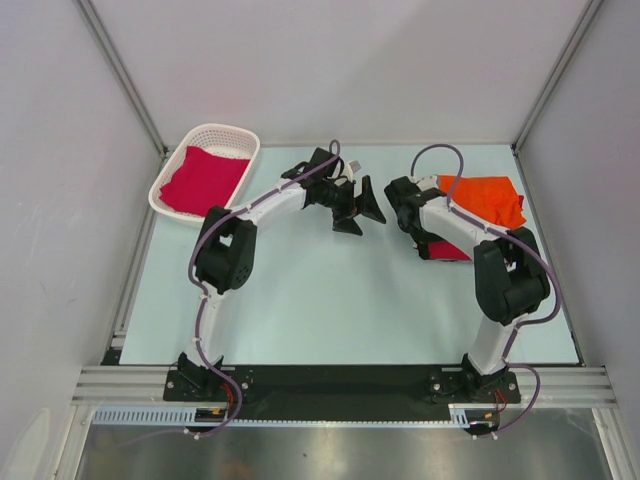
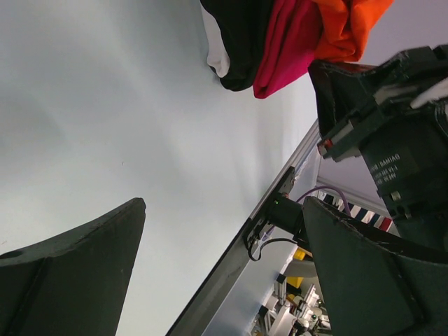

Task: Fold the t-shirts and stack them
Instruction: Smooth out wrinkles on the folded tshirt

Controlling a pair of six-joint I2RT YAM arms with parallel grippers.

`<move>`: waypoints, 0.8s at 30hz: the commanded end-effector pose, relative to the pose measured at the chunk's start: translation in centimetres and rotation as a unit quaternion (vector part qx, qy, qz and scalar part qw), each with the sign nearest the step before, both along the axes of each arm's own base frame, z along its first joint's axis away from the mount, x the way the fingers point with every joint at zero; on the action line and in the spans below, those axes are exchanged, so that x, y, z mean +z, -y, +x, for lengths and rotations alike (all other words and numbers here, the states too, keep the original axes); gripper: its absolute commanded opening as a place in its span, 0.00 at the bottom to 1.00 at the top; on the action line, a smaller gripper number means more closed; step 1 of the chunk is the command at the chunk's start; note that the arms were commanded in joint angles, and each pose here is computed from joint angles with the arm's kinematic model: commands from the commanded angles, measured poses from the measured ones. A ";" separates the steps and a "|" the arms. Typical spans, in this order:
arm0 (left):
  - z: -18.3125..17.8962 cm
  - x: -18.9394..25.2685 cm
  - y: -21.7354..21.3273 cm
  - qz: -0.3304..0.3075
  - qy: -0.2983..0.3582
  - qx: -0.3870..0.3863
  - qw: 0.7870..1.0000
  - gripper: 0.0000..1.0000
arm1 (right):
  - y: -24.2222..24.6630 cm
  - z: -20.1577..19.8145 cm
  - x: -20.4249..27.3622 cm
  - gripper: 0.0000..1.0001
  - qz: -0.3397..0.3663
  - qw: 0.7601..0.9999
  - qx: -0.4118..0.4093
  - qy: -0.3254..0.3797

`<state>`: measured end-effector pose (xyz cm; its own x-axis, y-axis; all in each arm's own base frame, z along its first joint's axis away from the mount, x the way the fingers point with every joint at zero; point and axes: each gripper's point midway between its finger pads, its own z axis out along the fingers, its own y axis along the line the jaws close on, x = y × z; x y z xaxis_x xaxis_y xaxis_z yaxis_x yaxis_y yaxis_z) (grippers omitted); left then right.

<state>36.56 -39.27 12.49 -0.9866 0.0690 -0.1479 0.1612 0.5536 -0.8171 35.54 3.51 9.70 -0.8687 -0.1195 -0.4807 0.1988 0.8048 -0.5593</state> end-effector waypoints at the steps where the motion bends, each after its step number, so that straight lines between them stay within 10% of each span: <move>1: -0.1 2.8 -0.1 -0.022 0.034 -0.015 0.999 1.00 | -2.1 0.3 3.4 0.00 0.030 0.999 0.008 0.044; 15: -0.3 2.6 -0.3 -0.019 0.032 -0.019 0.999 1.00 | -3.8 -4.4 -2.0 0.07 0.017 0.998 -0.009 -0.064; 17: -0.4 2.6 -0.4 -0.020 0.033 -0.021 0.999 0.99 | -4.1 -4.7 -1.7 0.20 0.017 0.998 -0.004 -0.068; 20: -0.3 2.8 -0.6 -0.019 0.037 -0.021 0.999 1.00 | -5.5 -3.9 1.7 0.89 0.051 0.998 0.021 -0.020; 24: -0.4 2.8 -0.7 -0.017 0.037 -0.023 0.999 1.00 | -6.7 -1.6 8.8 1.00 0.113 0.989 0.053 0.081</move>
<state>36.49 -38.60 12.14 -0.9841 0.0877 -0.1546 0.1770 0.5614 -0.8084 31.24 8.34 9.22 -0.9102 -0.1317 -0.3927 0.0993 0.8511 -0.5155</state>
